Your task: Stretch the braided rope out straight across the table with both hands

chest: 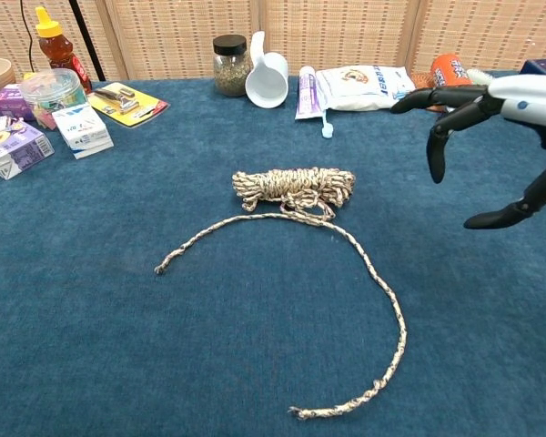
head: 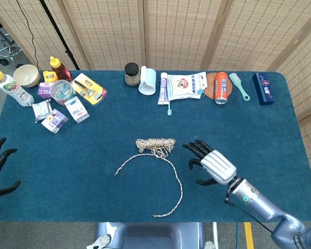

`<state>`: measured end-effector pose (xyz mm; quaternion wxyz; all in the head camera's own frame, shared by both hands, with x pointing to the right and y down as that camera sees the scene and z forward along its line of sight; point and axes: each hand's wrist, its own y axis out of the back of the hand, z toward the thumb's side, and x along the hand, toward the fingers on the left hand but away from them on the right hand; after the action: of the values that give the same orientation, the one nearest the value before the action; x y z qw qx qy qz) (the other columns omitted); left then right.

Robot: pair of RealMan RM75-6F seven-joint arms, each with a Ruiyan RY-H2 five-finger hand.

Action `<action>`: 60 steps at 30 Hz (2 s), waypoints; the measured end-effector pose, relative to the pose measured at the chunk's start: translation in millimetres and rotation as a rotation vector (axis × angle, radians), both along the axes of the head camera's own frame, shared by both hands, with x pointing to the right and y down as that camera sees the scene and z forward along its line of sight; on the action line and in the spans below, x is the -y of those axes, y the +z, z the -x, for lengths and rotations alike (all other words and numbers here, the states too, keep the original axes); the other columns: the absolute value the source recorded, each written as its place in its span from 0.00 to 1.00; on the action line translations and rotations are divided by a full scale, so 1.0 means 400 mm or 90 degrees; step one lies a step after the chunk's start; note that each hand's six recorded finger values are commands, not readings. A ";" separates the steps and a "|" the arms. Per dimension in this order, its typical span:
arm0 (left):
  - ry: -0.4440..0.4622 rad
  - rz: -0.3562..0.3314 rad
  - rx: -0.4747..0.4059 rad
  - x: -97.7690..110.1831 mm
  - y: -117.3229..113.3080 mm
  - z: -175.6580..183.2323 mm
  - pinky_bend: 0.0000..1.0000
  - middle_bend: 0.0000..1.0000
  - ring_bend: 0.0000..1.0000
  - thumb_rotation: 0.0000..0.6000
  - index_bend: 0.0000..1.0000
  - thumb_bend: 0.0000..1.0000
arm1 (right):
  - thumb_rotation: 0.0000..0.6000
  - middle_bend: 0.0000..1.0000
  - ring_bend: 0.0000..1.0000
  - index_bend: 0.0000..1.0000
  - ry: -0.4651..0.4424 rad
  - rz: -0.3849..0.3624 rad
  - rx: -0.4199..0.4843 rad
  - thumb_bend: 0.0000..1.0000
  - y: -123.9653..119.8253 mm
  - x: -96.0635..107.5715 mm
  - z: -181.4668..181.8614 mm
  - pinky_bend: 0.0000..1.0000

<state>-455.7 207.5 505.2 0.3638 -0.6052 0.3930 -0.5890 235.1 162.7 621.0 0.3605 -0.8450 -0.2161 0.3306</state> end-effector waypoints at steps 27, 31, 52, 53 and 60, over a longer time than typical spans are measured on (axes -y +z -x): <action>-0.011 0.016 -0.004 -0.005 0.015 0.026 0.00 0.05 0.02 1.00 0.20 0.13 | 1.00 0.10 0.02 0.48 -0.156 -0.003 -0.062 0.41 0.138 -0.048 0.128 0.00; -0.014 0.018 -0.004 -0.008 0.014 0.032 0.00 0.05 0.02 1.00 0.20 0.13 | 1.00 0.10 0.02 0.48 -0.170 -0.008 -0.066 0.41 0.151 -0.060 0.136 0.00; -0.021 0.017 -0.003 -0.024 -0.012 0.051 0.00 0.05 0.02 1.00 0.20 0.13 | 1.00 0.09 0.00 0.48 -0.214 -0.036 -0.059 0.41 0.190 -0.111 0.145 0.00; -0.020 0.017 -0.003 -0.025 -0.014 0.050 0.00 0.05 0.02 1.00 0.20 0.13 | 1.00 0.09 0.00 0.48 -0.218 -0.037 -0.061 0.41 0.193 -0.115 0.143 0.00; -0.018 0.012 -0.005 -0.024 -0.021 0.046 0.00 0.05 0.02 1.00 0.20 0.13 | 1.00 0.09 0.00 0.48 -0.227 -0.038 -0.068 0.41 0.204 -0.129 0.125 0.00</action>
<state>-474.0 217.0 496.8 0.3480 -0.6053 0.3971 -0.5956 185.2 214.1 702.6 0.4493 -0.8400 -0.0530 0.2994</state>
